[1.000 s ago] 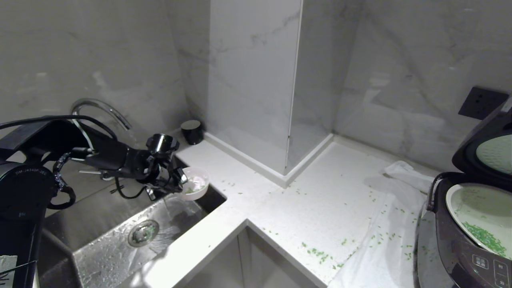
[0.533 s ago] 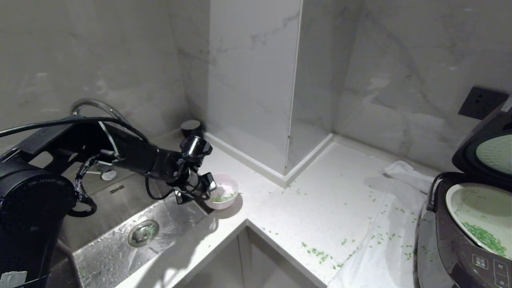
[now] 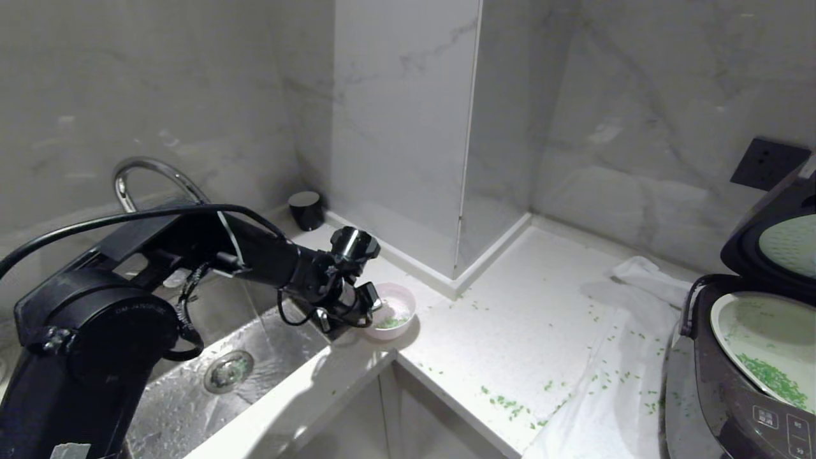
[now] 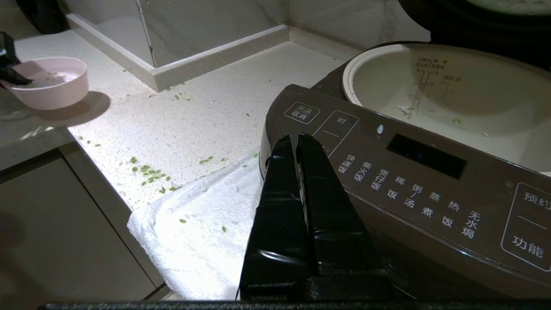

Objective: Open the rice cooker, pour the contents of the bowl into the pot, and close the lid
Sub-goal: Place the bowl on the table

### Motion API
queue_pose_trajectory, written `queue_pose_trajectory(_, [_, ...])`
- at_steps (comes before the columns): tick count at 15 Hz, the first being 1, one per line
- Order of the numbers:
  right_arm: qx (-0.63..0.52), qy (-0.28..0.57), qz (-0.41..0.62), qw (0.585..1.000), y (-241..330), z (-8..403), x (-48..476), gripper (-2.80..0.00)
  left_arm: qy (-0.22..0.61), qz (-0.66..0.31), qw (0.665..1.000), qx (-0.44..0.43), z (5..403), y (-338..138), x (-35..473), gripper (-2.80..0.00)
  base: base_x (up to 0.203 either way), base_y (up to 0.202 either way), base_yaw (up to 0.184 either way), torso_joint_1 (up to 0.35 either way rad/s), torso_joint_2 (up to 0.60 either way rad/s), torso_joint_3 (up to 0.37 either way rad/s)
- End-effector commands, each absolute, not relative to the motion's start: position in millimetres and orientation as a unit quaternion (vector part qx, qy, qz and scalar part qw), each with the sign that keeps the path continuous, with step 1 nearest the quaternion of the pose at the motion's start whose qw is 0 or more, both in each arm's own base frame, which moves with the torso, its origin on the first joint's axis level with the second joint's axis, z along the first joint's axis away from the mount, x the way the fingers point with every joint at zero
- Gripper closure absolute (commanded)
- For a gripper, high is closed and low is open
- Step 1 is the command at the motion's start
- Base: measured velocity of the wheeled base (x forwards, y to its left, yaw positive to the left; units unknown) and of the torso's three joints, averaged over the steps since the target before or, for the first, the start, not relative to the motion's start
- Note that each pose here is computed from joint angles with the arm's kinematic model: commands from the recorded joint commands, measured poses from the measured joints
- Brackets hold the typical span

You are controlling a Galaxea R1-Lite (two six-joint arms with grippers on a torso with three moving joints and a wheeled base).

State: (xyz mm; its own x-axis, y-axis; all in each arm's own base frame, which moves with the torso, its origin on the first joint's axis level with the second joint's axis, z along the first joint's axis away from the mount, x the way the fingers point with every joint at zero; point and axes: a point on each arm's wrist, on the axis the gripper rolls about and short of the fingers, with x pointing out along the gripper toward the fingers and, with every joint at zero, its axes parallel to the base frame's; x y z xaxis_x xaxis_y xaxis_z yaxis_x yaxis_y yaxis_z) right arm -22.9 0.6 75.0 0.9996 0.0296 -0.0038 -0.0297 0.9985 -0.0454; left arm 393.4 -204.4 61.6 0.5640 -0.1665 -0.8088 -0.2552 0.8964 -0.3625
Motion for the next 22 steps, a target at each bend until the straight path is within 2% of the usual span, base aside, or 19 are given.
queue_pose_trajectory(1, [-0.023, 0.002, 0.015, 1.0, 0.7, 75.0, -22.8, 0.0, 0.476, 0.026, 0.85, -0.226, 48.2, -218.7, 396.6, 0.0, 0.0, 0.0, 0.0, 0.0, 0.0, 0.0])
queue_pose_trajectory(7, [-0.023, 0.002, 0.015, 1.0, 0.6, 75.0, -22.8, 0.0, 0.494, 0.026, 0.841, -0.219, 41.4, -247.6, 397.2, 0.0, 0.0, 0.0, 0.0, 0.0, 0.0, 0.0])
queue_pose_trajectory(15, [-0.023, 0.002, 0.015, 1.0, 0.6, 75.0, -22.8, 0.0, 0.5, 0.018, 0.841, -0.208, 32.1, -260.4, 393.8, 0.0, 0.0, 0.0, 0.0, 0.0, 0.0, 0.0])
queue_pose_trajectory(16, [-0.023, 0.002, 0.015, 1.0, 0.6, 75.0, -22.8, 0.0, 0.499, 0.018, 0.841, -0.208, 32.2, -260.5, 393.9, -2.8, 0.0, 0.0, 0.0, 0.0, 0.0, 0.0])
queue_pose_trajectory(22, [-0.023, 0.002, 0.015, 1.0, 0.6, 75.0, -22.8, 0.0, 0.497, 0.018, 0.842, -0.21, 35.1, -259.3, 394.9, -2.8, 0.0, 0.0, 0.0, 0.0, 0.0, 0.0])
